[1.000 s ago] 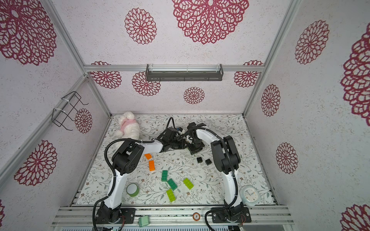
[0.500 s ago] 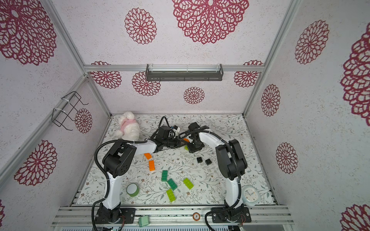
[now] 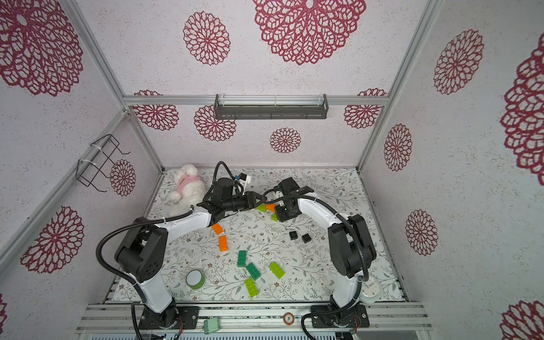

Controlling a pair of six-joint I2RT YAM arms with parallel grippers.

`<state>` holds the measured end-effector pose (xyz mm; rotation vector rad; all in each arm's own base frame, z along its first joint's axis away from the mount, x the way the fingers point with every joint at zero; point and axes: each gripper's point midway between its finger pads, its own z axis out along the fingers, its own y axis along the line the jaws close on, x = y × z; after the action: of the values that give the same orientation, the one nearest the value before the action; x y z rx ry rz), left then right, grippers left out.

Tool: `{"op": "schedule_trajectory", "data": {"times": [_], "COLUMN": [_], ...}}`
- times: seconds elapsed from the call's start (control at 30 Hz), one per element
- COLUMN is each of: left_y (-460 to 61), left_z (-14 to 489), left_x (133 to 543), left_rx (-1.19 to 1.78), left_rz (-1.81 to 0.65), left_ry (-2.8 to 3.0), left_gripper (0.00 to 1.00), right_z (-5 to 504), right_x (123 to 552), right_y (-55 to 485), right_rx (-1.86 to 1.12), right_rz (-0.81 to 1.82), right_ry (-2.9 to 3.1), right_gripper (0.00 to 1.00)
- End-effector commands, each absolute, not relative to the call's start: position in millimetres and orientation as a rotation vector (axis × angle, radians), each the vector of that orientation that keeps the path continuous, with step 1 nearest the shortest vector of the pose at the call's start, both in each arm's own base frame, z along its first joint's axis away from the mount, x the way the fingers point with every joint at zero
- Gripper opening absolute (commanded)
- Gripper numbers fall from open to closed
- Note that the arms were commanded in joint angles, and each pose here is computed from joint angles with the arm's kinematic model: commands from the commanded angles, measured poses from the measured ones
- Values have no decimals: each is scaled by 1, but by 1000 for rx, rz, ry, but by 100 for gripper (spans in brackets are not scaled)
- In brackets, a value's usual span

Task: Assemble a small pinwheel with lego
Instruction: Place the lego brick at the center of the board.

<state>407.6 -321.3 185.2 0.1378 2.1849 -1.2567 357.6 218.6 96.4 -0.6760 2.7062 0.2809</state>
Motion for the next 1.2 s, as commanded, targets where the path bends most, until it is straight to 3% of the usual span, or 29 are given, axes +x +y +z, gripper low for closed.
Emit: {"op": "schedule_trajectory", "data": {"times": [0.0,0.1,0.27,0.33,0.43,0.53,0.67,0.73,0.83,0.93,0.97,1.0,1.17], "left_y": [-274,-252,-242,-240,-239,-236,-242,-242,-243,-242,-241,-241,-240], "left_z": [144,135,129,123,110,99,88,74,74,74,74,73,68], "left_x": [408,411,418,423,431,439,444,445,444,447,447,448,447], "left_rx": [143,155,125,140,196,289,471,563,687,769,790,817,993], "left_rz": [-865,-737,-741,-736,-673,-603,-558,-526,-503,-459,-454,-443,-388], "left_ry": [2339,2371,2367,2386,2433,2468,2503,2524,2495,2477,2468,2455,2379], "left_gripper": [48,54,64,69,69,71,72,73,75,77,80,80,82], "right_z": [91,75,59,54,47,44,44,45,48,54,58,60,67], "right_x": [333,321,314,312,311,308,305,304,304,307,308,308,308], "right_y": [234,239,239,239,239,240,240,237,235,235,236,237,233], "right_rx": [-724,-728,-733,-734,-745,-758,-769,-768,-785,-795,-797,-798,-810], "right_rz": [304,323,291,298,299,322,355,367,379,377,386,399,419], "right_ry": [2716,2737,2747,2750,2756,2760,2763,2758,2761,2748,2737,2729,2743], "right_gripper": [0,0,1,9,14,26,33,47,50,62,70,98,99]}}
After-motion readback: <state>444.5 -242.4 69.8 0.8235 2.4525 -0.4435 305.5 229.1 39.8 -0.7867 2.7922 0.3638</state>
